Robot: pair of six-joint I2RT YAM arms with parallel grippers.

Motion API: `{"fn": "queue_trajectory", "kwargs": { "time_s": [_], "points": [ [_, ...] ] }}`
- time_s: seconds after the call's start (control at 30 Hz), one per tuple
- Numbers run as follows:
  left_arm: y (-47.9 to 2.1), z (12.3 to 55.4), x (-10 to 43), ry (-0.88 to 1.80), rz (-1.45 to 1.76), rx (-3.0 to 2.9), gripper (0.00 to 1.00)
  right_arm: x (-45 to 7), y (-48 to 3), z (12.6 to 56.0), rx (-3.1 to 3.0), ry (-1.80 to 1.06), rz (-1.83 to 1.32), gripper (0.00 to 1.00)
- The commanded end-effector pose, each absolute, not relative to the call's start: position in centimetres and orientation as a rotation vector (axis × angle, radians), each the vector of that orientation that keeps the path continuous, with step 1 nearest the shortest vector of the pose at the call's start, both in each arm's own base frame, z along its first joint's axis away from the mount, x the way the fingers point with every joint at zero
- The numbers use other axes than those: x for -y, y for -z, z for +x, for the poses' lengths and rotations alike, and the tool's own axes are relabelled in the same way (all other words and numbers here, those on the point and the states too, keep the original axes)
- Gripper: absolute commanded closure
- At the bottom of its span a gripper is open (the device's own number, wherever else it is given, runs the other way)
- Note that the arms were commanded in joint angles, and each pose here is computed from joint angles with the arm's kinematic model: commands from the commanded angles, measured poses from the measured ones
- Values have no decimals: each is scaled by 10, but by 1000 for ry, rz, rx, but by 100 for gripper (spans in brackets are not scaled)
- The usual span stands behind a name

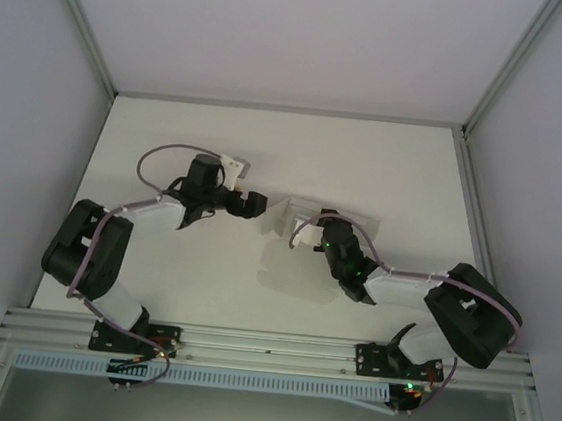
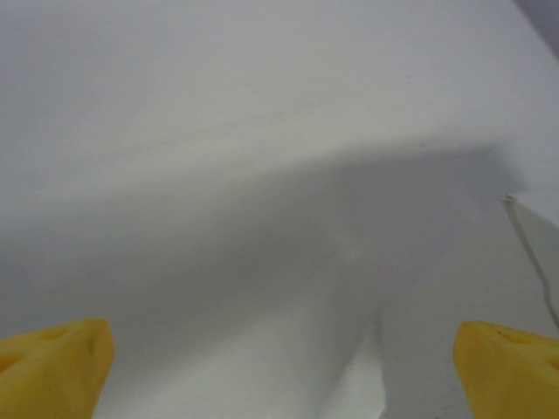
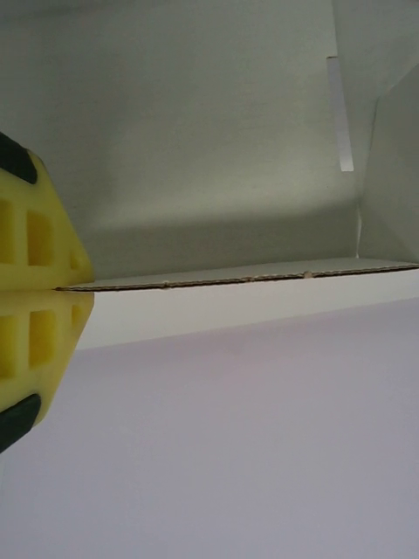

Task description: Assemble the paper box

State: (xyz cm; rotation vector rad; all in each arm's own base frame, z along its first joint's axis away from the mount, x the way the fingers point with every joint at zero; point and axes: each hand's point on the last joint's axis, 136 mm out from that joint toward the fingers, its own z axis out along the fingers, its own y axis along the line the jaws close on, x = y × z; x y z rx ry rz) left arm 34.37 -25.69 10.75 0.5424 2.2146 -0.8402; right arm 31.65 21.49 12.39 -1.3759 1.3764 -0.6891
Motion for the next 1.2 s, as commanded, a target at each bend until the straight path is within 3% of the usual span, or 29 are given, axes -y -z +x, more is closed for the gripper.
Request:
{"fn": "queue_trajectory", "kwargs": {
  "time_s": [0.0,0.37,0.8,1.17],
  "points": [
    [-120,321,279,933,695,-2132,3,-220,-131,314,-1380,628,-1320,100],
    [-97,308,300,966,744,-2169,11,-222,-122,306,-1369,587,-1335,100],
    [-49,275,277,906,701,-2279,19,-221,-108,286,-1333,672,-1386,100],
    [-95,258,288,1033,757,-2086,21,-220,-111,283,-1356,645,-1379,100]
  ]
}}
